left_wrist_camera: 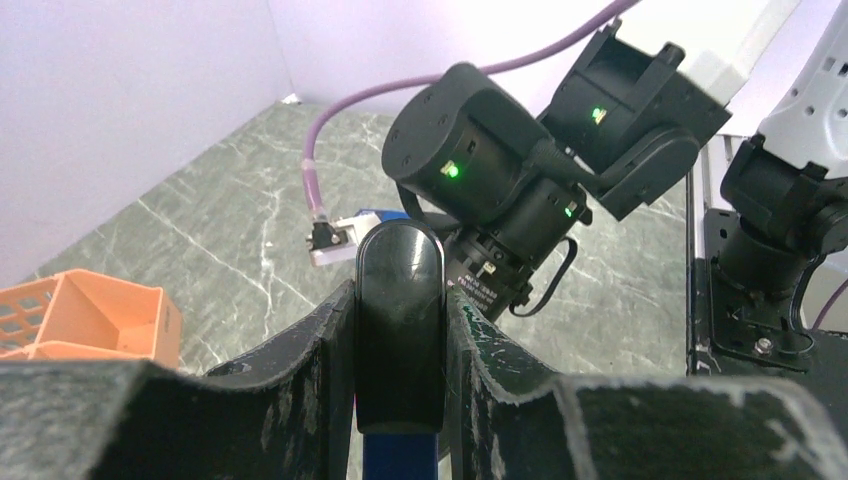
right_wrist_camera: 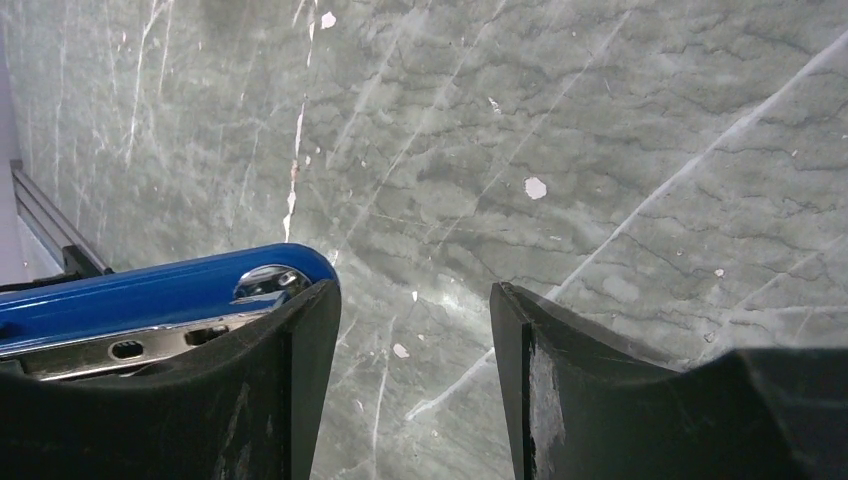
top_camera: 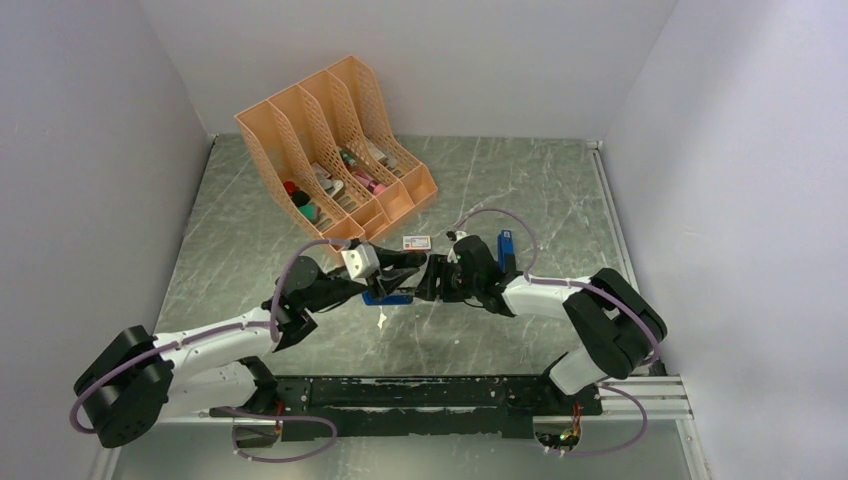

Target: Load the staples into the stapler

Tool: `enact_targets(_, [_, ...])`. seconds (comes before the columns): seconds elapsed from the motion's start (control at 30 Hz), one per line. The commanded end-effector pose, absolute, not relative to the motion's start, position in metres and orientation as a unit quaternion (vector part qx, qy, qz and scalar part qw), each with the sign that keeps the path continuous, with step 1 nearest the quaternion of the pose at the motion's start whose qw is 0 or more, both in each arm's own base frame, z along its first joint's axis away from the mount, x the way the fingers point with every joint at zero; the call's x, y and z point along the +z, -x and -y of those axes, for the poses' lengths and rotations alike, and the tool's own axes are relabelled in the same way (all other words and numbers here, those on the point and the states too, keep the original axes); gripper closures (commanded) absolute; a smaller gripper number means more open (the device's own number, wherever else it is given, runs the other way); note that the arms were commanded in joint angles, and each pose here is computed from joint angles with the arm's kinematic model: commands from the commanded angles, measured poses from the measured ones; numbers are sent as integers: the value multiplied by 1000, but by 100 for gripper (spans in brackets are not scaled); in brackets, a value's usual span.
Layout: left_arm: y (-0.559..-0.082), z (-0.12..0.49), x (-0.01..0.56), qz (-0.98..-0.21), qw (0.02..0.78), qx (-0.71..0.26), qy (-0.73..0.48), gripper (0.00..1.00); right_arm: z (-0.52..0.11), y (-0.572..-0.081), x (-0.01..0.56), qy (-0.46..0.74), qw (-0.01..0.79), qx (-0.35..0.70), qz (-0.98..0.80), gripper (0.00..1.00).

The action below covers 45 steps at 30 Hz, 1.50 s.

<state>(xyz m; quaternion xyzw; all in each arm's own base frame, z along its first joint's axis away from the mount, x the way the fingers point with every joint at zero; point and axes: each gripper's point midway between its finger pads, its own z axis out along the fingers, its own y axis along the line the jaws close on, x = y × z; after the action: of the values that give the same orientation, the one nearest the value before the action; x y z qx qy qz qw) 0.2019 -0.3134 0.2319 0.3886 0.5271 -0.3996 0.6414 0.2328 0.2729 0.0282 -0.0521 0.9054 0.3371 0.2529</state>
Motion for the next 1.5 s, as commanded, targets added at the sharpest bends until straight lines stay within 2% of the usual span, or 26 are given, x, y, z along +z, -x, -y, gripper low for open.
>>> enact_targets(0.0, [-193, 306, 322, -415, 724, -419, -357, 93, -259, -208, -2, 52, 202, 301, -930, 39])
enact_targets(0.57, [-185, 300, 336, -391, 735, -421, -360, 93, -262, -209, 4, 64, 209, 300, -929, 38])
enact_targets(0.8, [-187, 301, 336, -393, 734, -406, -376, 93, -249, -217, 10, 48, 234, 258, -936, 39])
enact_targets(1.1, [-185, 292, 328, -412, 728, -389, -386, 93, -196, -245, 72, -40, 344, 200, -917, 36])
enact_targets(1.27, [-185, 290, 326, -414, 727, -391, -384, 93, -201, -253, 137, -58, 430, 275, -858, 33])
enact_targets(1.47, [-187, 294, 320, -419, 720, -389, -393, 93, -208, -256, 192, -46, 478, 325, -815, 32])
